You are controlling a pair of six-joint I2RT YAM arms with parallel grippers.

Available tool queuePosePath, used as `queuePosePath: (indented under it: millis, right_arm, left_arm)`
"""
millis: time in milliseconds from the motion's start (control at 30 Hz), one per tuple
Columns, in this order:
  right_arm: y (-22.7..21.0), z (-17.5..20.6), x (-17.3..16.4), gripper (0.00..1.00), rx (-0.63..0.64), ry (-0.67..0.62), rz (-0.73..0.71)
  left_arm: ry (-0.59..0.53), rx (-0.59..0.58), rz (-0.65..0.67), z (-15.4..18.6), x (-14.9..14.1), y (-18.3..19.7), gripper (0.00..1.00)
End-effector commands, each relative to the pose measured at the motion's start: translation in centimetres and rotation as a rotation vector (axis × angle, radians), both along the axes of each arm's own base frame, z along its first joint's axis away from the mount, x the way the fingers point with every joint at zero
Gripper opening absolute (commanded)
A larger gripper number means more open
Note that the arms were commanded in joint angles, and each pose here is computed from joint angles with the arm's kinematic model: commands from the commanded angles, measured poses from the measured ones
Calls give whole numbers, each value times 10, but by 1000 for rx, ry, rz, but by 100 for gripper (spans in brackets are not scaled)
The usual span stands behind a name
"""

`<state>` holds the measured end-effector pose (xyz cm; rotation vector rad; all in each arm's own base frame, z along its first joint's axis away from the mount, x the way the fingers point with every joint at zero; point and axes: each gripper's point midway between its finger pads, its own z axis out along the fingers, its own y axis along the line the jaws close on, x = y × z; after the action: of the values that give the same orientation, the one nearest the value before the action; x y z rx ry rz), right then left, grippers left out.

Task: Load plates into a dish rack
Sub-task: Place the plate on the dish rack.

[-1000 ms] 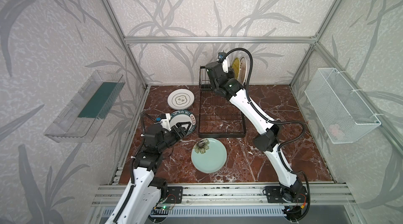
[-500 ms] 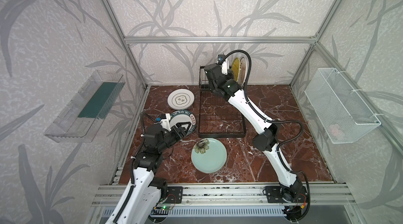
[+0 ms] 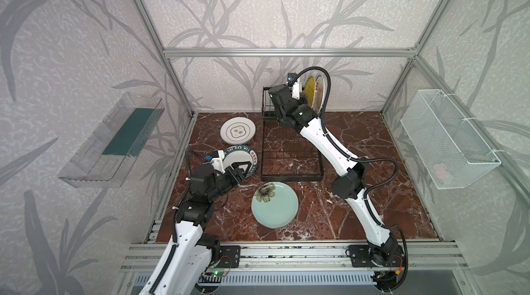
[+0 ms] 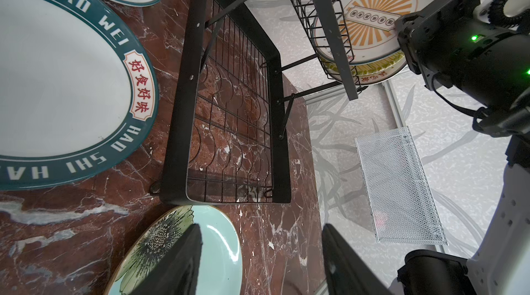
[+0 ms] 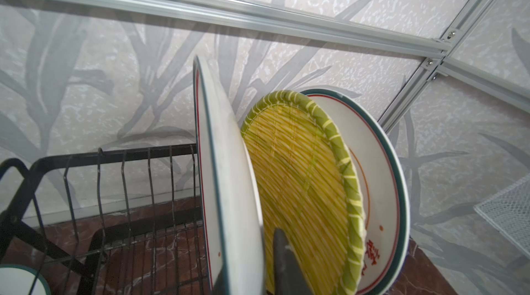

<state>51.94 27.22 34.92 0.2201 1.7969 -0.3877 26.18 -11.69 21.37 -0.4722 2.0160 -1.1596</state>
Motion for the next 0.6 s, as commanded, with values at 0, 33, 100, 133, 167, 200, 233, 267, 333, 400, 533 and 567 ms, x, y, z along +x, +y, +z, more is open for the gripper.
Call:
queuePosePath:
  millis: [0, 33, 100, 133, 167, 200, 233, 267, 333, 400, 533, 567]
  right_arm:
    - [-1, -7, 3, 28, 20, -2, -12]
    - [-1, -8, 4, 30, 21, -1, -11]
    - [0, -9, 4, 33, 25, 2, -5]
    - [0, -8, 4, 34, 27, 2, -5]
    - [-1, -8, 4, 34, 26, 3, -5]
    - [-1, -7, 4, 35, 25, 3, -5]
    - [-2, -5, 3, 35, 26, 0, -4]
    - [-2, -3, 3, 36, 27, -2, -4]
    - [-2, 2, 2, 37, 22, -6, 4]
    - [-3, 9, 1, 37, 19, -14, 10]
    - [-7, 26, -3, 37, 11, -33, 18]
    - [-7, 30, -4, 37, 11, -38, 25]
  left_arm:
    - [0, -4, -7, -1, -3, -1, 65]
    - [1, -4, -5, -1, -3, -1, 65]
    - [0, -4, -6, -1, -3, -1, 65]
    - [1, -4, -5, -1, -3, -1, 65]
    - [-1, -4, -5, 0, -3, -1, 65]
    - [2, -4, -4, -1, -4, -1, 65]
    - [0, -4, -2, 0, -3, 0, 65]
    - [-2, -3, -3, 1, -4, 0, 65]
    - [-1, -1, 0, 0, -4, 0, 65]
    - [-1, -1, 3, 1, -4, 1, 65]
    - [2, 1, 11, 0, -4, 2, 64]
    - [3, 2, 13, 0, -4, 2, 64]
